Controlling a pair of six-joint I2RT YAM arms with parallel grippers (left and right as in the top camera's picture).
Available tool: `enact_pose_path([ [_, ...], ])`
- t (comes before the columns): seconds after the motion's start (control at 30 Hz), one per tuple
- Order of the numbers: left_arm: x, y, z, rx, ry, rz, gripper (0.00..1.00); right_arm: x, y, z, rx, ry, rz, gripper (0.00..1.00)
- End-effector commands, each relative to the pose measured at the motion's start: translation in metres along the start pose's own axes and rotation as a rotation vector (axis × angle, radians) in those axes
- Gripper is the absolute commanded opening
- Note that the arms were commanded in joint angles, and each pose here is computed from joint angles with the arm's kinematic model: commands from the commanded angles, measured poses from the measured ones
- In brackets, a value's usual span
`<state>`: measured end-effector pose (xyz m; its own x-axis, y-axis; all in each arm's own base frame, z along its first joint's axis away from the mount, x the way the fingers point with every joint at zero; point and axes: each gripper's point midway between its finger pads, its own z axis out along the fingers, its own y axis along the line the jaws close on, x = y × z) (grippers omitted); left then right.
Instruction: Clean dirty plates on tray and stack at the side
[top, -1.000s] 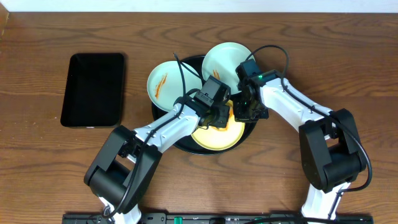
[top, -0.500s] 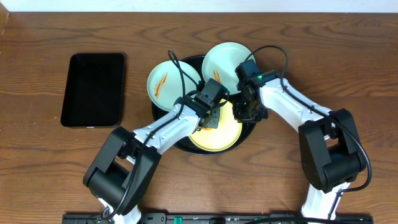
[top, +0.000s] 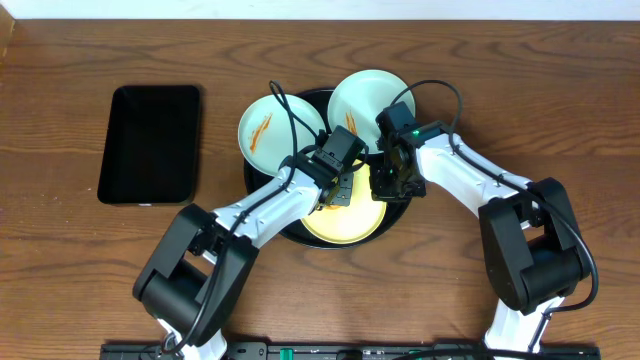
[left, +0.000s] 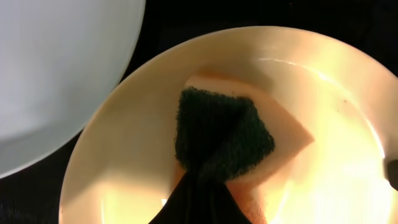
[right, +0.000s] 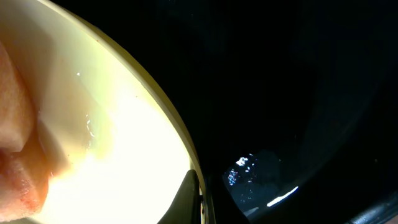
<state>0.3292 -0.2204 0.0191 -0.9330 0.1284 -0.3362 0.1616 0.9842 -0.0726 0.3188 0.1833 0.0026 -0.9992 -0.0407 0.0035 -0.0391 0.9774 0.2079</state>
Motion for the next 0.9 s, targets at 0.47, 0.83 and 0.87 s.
enact_pose_path([
  [0.47, -0.064, 0.024, -0.166, 0.226, -0.28, -0.151, 0.07, -0.01, -0.01, -0.055, -0.006, -0.141, -0.014, 0.01],
  [0.83, -0.046, 0.071, -0.148, 0.129, -0.166, -0.253, 0.07, -0.019, -0.046, -0.107, 0.301, -0.337, -0.05, 0.01],
  [0.87, -0.046, 0.071, -0.147, 0.128, -0.163, -0.254, 0.07, -0.02, -0.048, -0.11, 0.327, -0.351, -0.055, 0.01],
])
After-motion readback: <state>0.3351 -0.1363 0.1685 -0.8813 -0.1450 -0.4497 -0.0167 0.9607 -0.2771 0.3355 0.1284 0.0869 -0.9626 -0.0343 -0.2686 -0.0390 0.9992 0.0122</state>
